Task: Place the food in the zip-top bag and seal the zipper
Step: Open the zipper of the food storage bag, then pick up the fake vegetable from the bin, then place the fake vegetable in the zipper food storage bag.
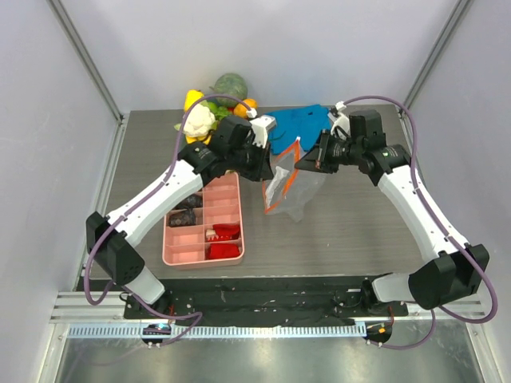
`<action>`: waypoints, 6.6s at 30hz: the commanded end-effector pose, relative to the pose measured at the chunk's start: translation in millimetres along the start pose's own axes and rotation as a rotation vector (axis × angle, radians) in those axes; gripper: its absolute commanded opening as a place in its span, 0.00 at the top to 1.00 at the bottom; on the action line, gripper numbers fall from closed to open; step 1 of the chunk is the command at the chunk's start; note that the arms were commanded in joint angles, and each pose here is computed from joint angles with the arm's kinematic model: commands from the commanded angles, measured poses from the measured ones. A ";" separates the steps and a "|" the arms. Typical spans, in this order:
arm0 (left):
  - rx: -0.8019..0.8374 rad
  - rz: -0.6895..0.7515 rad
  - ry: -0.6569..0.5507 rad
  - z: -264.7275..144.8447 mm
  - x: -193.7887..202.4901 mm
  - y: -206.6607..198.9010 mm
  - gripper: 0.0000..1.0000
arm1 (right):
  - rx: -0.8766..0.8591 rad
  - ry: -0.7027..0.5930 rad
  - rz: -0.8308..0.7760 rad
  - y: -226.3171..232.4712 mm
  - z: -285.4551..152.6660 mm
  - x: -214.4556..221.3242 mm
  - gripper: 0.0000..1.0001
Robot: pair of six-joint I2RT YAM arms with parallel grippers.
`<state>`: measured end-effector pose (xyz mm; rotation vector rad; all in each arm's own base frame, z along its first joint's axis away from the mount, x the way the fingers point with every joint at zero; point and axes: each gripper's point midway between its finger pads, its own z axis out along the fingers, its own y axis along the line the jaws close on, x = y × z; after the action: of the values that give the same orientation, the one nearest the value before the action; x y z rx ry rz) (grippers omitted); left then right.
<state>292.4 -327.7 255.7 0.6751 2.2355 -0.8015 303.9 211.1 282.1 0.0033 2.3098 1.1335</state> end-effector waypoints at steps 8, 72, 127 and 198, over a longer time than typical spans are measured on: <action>0.102 -0.190 -0.081 1.1 -23.5 -25.4 1.00 | 0.122 -0.018 -0.144 -22.6 3.6 -13.6 0.33; -0.427 -0.029 -0.336 -81.2 -120.9 202.9 0.00 | 0.649 -0.009 -0.024 -96.3 -100.3 -17.0 0.99; -0.356 -0.219 -0.410 -49.5 -128.7 355.1 0.85 | 0.507 0.044 -0.011 -92.3 -20.9 -39.9 0.99; -0.195 -0.043 -0.126 -48.9 -67.5 32.4 0.08 | -0.043 0.217 -0.014 34.9 30.0 3.1 0.99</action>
<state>344.6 -307.7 259.0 0.4967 2.3309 -0.5212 305.9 253.6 267.2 -0.1479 2.5492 1.1498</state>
